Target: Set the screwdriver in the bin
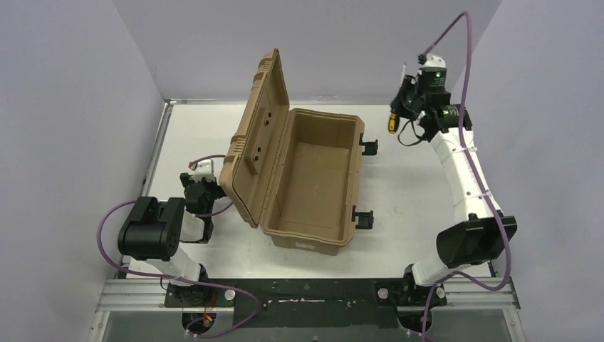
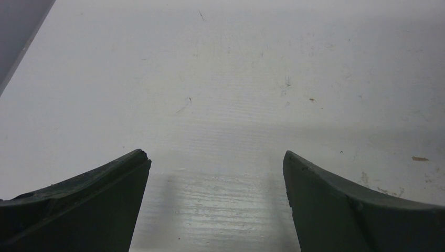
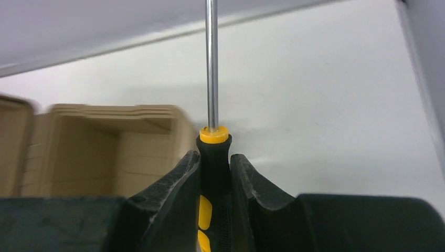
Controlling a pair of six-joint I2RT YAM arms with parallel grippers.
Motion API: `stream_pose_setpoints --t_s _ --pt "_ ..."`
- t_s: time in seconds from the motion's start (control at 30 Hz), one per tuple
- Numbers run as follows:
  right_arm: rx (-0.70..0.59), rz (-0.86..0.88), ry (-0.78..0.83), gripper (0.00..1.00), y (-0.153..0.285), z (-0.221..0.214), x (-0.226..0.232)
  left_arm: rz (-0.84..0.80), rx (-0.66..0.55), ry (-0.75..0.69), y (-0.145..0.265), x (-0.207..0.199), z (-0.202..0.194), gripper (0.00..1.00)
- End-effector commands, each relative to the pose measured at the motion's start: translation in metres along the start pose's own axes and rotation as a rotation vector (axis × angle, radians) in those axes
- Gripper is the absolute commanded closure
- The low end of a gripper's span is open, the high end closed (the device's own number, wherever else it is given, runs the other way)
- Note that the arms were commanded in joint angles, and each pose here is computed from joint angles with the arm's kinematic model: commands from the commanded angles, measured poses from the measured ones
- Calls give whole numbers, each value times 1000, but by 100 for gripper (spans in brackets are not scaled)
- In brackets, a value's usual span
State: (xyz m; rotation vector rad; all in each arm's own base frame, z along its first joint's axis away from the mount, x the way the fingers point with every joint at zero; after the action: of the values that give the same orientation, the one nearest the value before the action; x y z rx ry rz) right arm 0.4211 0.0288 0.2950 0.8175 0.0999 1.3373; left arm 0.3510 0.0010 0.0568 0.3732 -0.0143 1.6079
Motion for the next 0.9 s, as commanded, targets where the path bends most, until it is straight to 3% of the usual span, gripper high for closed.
stream_pose_setpoints --t_s 0.0,0.13,0.3,0.57,0.87 --pt "-48 172 -49 100 53 -2 89 20 -71 17 -6 4 21 3" --pt "16 242 -3 100 52 -43 143 21 -72 18 -6 4 21 3" --pt "185 231 65 100 15 -131 162 21 -72 18 -6 4 21 3" --pt "387 146 140 100 -40 -245 144 21 -72 18 -6 4 21 3" --pt "455 46 221 100 -78 -301 116 21 -72 18 -6 4 21 3"
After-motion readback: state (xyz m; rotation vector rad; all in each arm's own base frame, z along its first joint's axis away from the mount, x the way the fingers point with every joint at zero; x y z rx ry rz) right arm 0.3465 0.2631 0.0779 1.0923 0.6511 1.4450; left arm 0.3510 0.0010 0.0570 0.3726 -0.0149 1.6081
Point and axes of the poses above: each gripper's point midway between its finger pads, its own y axis back along the fingers, its own x axis along the line the jaws close on, z = x × y, the point moved 2 cm from there along y, back along the fingers, and after that the axes turned 14 degrees about -y, right-handed, at the moved point
